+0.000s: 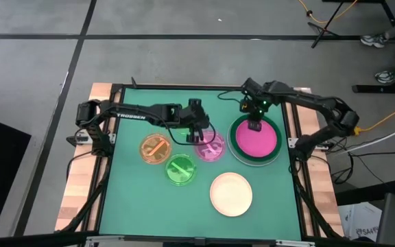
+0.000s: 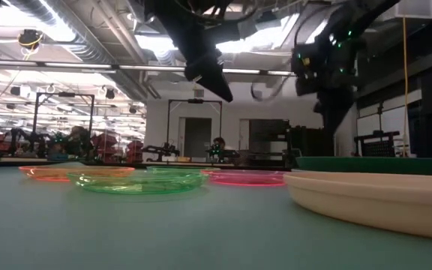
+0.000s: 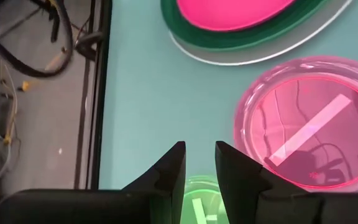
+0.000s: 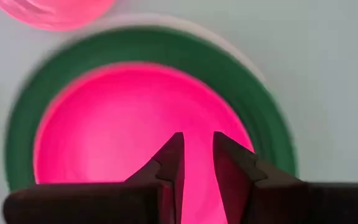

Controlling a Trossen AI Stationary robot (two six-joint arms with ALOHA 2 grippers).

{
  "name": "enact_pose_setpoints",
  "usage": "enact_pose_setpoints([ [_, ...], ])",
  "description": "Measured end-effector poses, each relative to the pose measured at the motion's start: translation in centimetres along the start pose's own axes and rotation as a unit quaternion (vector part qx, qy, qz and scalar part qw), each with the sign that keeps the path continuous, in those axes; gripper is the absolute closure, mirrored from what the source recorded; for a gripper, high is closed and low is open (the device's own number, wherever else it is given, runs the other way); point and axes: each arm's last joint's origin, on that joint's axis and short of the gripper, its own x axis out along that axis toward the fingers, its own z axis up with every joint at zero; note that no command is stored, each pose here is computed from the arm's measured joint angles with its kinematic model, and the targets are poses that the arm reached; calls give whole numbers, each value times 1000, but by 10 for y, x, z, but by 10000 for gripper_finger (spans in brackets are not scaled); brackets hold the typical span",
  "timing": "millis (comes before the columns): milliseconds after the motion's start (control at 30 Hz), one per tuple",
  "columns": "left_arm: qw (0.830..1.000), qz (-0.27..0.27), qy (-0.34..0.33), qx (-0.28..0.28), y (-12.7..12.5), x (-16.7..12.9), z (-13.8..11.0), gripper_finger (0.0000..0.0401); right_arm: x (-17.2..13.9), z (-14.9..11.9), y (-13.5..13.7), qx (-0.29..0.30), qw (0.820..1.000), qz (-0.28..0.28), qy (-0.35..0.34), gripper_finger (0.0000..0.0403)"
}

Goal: Stack plastic plates
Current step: Stack the white plate on top of the pink plate

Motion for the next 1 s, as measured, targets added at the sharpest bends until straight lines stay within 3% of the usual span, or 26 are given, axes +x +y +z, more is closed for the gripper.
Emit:
enact_pose_setpoints([
  [267,999,1,8,-44,3,1,-3,321,-6,26,48,-143,986,-12,-85,331],
  [567,999,0,8,-45,3,1,-3,321,3,32,106,-246,966,-3,-74,331],
  [1000,999,1,8,-46,3,1,-3,321,9,24,171,-314,947,-2,-62,331],
])
